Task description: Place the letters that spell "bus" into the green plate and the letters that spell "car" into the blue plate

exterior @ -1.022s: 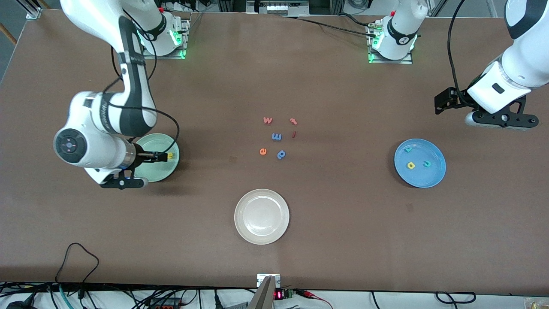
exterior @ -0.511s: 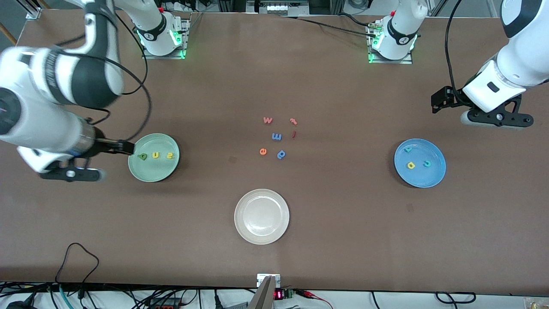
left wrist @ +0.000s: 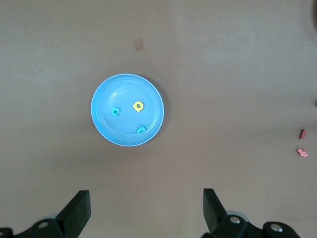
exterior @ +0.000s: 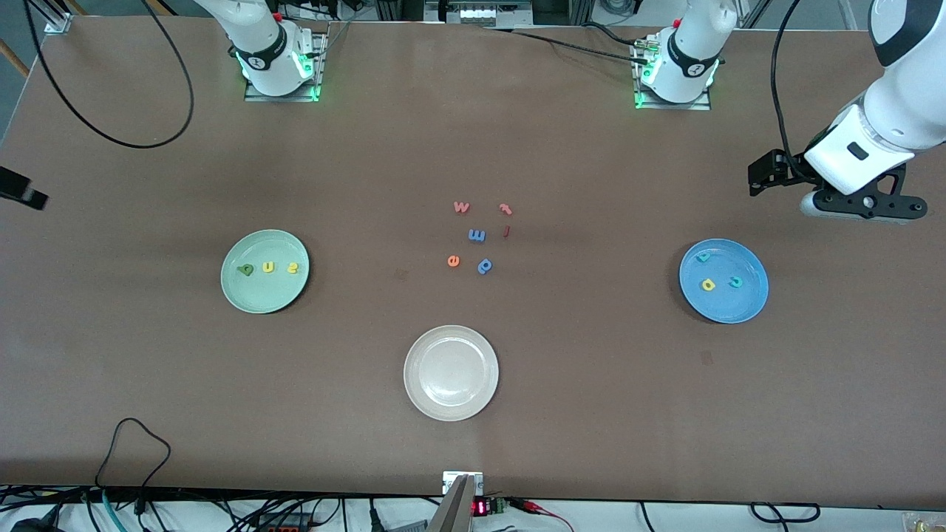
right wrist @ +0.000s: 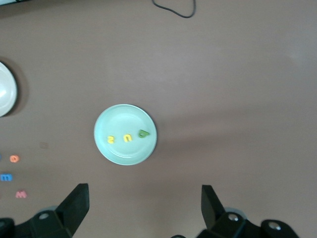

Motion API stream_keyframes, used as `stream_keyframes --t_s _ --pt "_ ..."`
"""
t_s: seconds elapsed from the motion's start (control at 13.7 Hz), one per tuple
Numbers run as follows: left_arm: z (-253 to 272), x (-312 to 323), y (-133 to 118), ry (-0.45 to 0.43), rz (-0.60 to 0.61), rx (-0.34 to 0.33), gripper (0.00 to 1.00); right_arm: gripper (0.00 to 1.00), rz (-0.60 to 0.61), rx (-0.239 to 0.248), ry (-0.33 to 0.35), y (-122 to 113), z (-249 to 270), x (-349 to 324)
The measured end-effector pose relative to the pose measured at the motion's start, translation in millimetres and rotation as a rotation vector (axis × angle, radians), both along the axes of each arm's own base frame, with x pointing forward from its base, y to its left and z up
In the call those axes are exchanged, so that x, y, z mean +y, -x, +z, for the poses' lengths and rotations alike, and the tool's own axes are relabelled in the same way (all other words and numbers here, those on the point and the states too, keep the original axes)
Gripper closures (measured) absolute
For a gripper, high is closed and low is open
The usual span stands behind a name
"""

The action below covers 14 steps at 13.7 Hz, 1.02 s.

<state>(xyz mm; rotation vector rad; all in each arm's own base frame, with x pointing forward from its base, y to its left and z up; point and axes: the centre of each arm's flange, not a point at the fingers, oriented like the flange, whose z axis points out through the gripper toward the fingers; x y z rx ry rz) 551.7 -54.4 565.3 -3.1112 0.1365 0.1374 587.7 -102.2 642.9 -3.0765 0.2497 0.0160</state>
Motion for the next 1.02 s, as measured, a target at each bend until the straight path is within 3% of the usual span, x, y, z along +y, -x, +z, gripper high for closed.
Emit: stream_keyframes --t_s 0.22,0.44,0.8,1.02 --pt "2 -1 0 0.001 -0.001 -0.005 0.00 0.00 0.045 -0.038 0.035 6 -20 18" --pt "2 0 -1 0.001 0.000 -0.006 0.00 0.00 0.077 -0.040 0.042 21 -31 36" --pt "2 1 0 0.000 0.001 -0.004 0.00 0.00 0.088 -0.010 0.034 66 -32 42" --pt "3 0 -1 0.001 0.001 -0.006 0.00 0.00 0.103 0.030 0.030 78 -35 48"
